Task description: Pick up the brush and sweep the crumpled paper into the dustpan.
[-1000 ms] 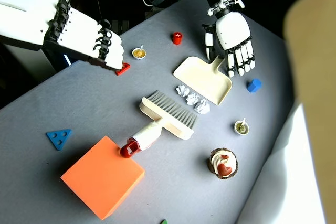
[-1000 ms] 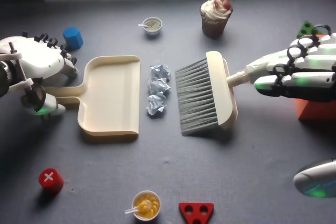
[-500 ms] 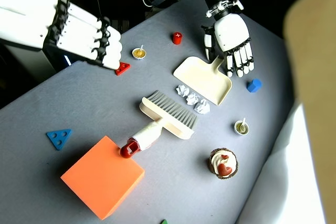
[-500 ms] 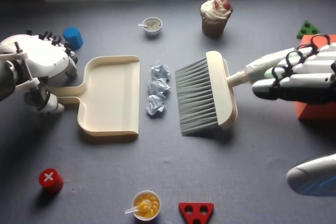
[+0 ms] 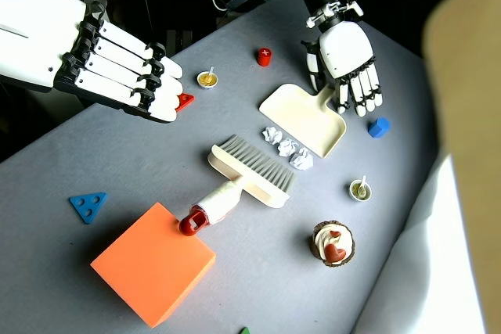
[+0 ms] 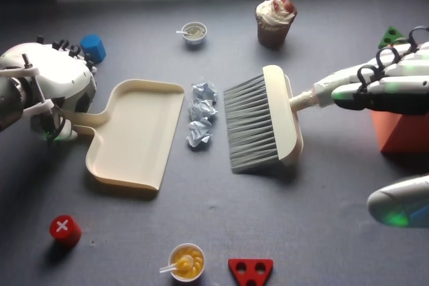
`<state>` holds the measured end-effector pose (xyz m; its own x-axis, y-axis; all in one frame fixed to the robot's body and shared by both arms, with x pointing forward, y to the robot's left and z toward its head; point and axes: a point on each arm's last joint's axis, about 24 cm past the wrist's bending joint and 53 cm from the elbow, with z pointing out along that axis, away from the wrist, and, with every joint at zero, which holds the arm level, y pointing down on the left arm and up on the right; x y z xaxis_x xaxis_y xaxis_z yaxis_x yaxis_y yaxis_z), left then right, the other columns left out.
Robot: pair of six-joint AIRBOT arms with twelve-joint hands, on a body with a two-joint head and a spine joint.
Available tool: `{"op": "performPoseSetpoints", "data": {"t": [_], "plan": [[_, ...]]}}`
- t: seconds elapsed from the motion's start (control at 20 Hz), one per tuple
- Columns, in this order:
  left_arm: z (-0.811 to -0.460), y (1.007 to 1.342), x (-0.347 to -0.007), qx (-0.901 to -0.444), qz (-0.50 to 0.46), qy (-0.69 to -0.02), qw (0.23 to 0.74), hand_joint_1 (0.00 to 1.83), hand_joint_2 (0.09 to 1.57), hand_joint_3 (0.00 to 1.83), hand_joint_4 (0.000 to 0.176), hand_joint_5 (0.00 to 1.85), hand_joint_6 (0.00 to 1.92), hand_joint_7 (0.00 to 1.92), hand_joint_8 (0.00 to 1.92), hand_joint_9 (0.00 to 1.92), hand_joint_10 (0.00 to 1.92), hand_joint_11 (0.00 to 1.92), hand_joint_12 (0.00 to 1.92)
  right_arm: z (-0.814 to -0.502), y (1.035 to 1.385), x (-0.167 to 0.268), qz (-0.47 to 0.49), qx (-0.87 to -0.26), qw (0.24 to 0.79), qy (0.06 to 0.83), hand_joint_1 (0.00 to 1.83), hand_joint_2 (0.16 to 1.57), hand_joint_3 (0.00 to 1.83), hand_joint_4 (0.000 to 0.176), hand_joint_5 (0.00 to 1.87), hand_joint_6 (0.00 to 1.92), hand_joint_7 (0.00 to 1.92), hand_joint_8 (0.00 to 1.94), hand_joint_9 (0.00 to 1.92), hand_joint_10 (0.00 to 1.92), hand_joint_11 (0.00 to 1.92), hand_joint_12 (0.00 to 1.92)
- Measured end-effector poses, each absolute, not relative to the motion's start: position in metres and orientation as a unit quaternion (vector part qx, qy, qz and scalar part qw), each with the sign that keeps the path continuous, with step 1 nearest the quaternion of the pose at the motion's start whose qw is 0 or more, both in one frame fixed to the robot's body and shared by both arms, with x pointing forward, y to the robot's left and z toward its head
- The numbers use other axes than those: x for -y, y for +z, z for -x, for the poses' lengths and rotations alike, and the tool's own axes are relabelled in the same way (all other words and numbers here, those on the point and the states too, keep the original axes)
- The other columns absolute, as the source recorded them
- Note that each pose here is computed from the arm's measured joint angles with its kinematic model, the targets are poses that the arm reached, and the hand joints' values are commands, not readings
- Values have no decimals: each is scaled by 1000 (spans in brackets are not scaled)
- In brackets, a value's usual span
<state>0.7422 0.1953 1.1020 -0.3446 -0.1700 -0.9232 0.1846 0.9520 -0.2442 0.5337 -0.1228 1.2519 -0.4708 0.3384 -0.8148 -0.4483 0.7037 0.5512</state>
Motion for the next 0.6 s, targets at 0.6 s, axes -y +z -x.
{"op": "performPoseSetpoints", "data": {"t": [0.6], "plan": [[-746, 1103, -196, -805, -3, -156, 572, 1135, 1121, 0, 0, 973, 984, 284, 1, 230, 1, 235, 20, -542, 1265, 129, 45, -747, 562, 352, 0, 968, 2, 0, 187, 0, 161, 6, 165, 9, 174, 16]]}}
